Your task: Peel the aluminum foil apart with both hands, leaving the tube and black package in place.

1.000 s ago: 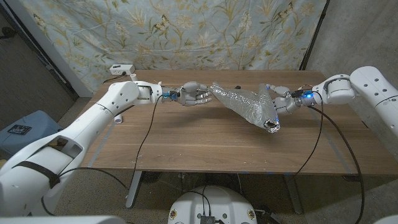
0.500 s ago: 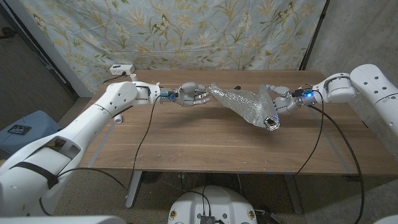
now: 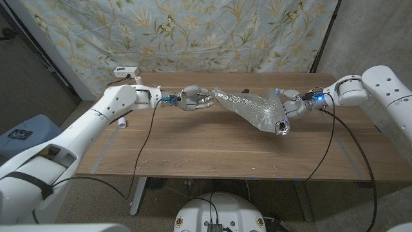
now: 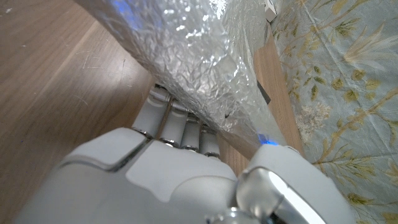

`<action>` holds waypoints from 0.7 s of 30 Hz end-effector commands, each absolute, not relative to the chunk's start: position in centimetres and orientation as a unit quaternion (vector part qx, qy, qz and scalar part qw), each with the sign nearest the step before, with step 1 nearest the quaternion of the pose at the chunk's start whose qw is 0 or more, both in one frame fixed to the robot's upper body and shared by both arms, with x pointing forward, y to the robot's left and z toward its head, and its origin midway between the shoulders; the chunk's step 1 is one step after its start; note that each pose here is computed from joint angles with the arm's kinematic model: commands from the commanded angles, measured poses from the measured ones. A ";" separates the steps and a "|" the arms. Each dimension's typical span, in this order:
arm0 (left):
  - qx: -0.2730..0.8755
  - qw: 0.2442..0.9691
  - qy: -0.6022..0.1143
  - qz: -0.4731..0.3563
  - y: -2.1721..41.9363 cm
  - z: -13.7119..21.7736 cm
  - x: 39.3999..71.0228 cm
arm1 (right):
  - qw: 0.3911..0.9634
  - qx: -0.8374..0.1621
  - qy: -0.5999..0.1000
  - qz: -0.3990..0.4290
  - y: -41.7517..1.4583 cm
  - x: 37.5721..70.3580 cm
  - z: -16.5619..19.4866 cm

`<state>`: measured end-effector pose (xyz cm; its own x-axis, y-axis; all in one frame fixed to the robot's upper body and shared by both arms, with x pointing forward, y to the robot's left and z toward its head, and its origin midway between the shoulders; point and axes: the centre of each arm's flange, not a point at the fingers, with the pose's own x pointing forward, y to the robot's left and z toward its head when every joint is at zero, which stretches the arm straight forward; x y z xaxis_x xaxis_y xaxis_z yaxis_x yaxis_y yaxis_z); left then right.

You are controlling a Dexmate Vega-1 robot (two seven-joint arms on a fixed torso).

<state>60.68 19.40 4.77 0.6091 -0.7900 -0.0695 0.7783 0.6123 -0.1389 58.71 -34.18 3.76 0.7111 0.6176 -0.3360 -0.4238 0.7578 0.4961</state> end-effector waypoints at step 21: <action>-0.054 0.909 0.057 -0.410 21.8 4.2 58.4 | 0.901 0.191 0.258 0.292 -33.9 58.3 3.1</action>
<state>59.15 21.04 4.32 0.6397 -0.7659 -0.0650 0.7535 0.6416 -0.1434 58.51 -33.84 3.38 0.7007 0.6235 -0.3469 -0.4293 0.7567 0.4930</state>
